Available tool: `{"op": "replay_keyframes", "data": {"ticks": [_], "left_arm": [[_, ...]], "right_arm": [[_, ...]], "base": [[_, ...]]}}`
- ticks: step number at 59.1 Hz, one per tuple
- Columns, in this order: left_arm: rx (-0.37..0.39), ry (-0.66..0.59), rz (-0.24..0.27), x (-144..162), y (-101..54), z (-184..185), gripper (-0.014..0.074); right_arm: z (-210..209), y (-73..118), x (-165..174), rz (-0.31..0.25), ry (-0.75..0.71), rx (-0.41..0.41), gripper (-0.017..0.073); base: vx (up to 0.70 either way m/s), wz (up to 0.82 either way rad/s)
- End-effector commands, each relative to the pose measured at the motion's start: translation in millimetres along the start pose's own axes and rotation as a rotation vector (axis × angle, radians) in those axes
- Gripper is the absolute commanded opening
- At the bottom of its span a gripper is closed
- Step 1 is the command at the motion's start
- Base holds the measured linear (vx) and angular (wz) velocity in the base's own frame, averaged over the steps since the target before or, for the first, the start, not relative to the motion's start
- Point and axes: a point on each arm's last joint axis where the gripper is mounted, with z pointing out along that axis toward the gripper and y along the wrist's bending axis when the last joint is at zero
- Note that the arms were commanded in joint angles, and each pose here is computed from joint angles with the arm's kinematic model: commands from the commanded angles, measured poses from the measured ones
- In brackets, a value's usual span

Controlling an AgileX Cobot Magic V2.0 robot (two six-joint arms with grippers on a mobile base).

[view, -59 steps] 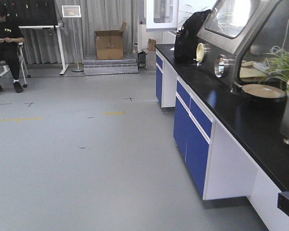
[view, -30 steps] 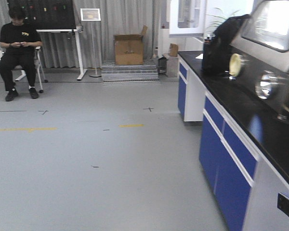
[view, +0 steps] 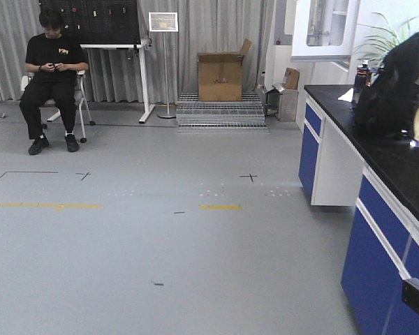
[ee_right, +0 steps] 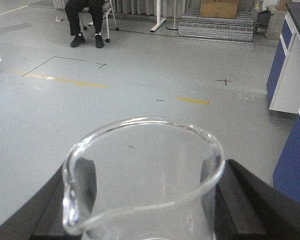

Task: Pick beaker and place in left cabinet
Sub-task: 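Drive the base across the room to the open white cabinet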

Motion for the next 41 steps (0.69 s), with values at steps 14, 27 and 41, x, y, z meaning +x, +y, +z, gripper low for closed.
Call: {"op": "replay_keyframes", "data": {"ticks": [14,27,41], "left_arm": [[0.009,-0.094,-0.006,-4.2,-0.9,-1.0,-0.0008],[0.009,-0.094,-0.006,-4.2,-0.9,-1.0,-0.0008],[0.009,-0.094,-0.006,-4.2,-0.9,-1.0,-0.0008]], "right_arm": [[-4.2,0.9,-15.6,-0.021,-0.101,-0.018,-0.0003],[-4.2,0.9,-15.7,-0.021,-0.102,-0.019,-0.0003],[-4.2,0.9,-15.7,-0.021,-0.102,-0.019,-0.0003]], "base": [[0.7,0.01],[0.69,0.04],[0.69,0.15]]}}
